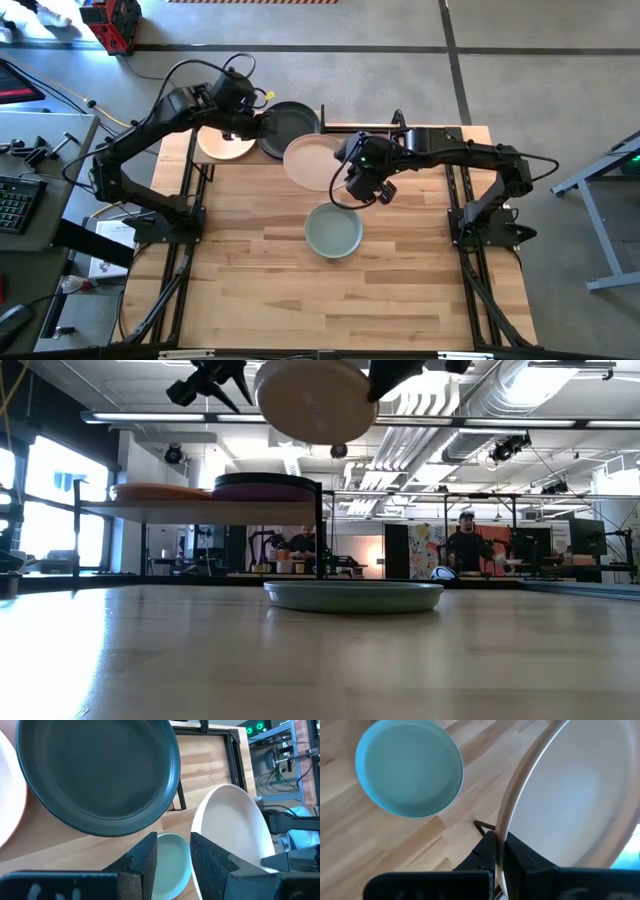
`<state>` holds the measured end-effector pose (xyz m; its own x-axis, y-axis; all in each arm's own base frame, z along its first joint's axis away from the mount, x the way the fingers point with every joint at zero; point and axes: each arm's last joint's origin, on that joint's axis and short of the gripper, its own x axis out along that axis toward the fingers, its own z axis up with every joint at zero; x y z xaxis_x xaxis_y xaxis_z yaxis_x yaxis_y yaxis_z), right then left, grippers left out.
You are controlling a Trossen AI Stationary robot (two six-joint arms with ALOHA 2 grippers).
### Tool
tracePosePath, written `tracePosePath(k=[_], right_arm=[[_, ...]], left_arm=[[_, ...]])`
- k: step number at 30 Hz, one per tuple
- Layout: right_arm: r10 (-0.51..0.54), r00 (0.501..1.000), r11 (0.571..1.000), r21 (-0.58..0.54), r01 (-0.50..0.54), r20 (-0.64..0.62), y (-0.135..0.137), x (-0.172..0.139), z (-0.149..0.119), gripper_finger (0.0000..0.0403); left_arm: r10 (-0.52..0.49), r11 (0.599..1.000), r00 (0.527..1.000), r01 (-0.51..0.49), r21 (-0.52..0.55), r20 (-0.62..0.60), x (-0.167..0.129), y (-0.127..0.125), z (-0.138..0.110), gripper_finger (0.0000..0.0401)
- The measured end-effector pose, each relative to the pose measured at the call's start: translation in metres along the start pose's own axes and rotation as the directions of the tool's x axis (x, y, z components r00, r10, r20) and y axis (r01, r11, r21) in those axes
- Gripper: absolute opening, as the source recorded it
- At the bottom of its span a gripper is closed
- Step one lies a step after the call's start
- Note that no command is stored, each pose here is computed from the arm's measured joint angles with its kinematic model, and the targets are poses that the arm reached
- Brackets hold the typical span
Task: Place and stack plates onto a shelf
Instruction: Stack the gray plate on top of the light orange plate on the shelf
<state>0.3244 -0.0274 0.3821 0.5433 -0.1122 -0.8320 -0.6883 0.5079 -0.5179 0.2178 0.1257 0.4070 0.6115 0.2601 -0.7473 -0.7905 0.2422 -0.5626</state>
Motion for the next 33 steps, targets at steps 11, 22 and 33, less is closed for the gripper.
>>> tracePosePath(k=[11,22,33], right_arm=[[0.061,0.997,0.997,-0.04,-0.063,-0.051,0.0,0.025,0.005,0.0],[0.053,0.997,0.998,-0.042,-0.055,-0.051,0.0,0.024,0.006,0.0],[0.034,0.996,0.999,-0.024,-0.036,-0.085,0.0,0.024,0.005,0.0]], left_arm=[[0.038,0.999,0.996,-0.036,0.023,-0.075,0.023,-0.01,-0.01,0.0103],[0.067,0.996,0.984,-0.056,0.07,-0.164,0.052,-0.016,-0.014,0.0103],[0.098,0.992,0.972,-0.079,0.095,-0.216,0.068,-0.016,-0.014,0.0103]])
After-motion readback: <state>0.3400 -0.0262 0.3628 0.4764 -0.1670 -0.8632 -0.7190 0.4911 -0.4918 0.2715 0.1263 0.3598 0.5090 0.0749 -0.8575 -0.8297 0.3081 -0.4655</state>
